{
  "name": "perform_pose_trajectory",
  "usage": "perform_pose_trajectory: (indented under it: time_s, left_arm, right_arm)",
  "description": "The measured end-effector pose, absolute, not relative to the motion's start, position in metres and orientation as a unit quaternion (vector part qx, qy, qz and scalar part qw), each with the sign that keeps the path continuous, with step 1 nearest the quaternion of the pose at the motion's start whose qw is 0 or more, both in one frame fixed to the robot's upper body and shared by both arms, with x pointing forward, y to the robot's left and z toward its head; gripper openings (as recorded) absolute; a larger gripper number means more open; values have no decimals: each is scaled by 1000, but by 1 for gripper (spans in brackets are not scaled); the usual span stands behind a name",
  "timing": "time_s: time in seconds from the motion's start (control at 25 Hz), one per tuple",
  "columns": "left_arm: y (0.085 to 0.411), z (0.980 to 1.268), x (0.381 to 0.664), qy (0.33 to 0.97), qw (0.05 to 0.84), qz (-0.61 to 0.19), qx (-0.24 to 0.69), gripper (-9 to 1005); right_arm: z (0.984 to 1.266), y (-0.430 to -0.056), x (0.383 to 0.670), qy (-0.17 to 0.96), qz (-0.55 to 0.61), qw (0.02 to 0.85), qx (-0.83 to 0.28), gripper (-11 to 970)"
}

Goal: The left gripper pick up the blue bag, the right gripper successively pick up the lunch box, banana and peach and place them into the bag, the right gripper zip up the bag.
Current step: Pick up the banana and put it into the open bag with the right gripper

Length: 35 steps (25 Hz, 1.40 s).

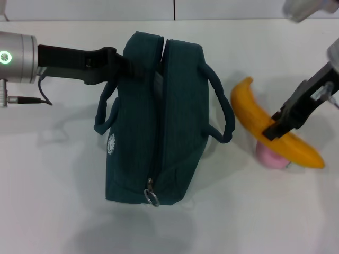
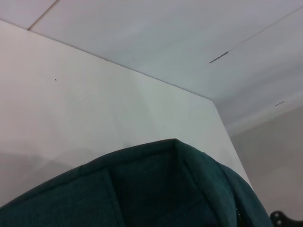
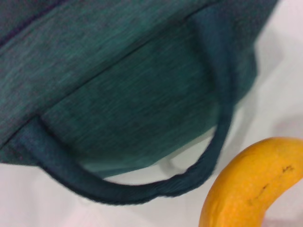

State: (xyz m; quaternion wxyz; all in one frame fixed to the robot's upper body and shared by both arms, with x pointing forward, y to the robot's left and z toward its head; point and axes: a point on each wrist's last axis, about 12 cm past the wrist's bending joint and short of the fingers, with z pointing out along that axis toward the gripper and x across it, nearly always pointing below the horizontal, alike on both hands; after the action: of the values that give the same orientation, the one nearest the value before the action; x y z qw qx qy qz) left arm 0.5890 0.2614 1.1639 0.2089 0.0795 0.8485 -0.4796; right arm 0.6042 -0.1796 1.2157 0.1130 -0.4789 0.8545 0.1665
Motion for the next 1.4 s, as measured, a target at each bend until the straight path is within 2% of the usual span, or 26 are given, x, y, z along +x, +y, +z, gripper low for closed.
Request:
perform_pose_trajectory:
  time_s: [0.48, 0.8, 1.08, 1.4]
  left_arm:
    - [261, 1164, 586, 838, 212, -497, 73, 46]
    - [261, 1166, 585, 829, 216, -512, 69, 46]
    - [261, 1166, 585, 829, 217, -512, 69, 46]
    - [263, 1161, 583, 830, 211, -513, 63, 46]
  right_arm:
    - [1261, -228, 604, 851, 192, 238, -426, 400]
    - [1289, -233, 586, 761, 304, 361, -444, 399]
    - [1290, -221, 574, 644, 384, 460, -475, 398]
    - [1260, -215, 574, 529, 461, 547, -457, 398]
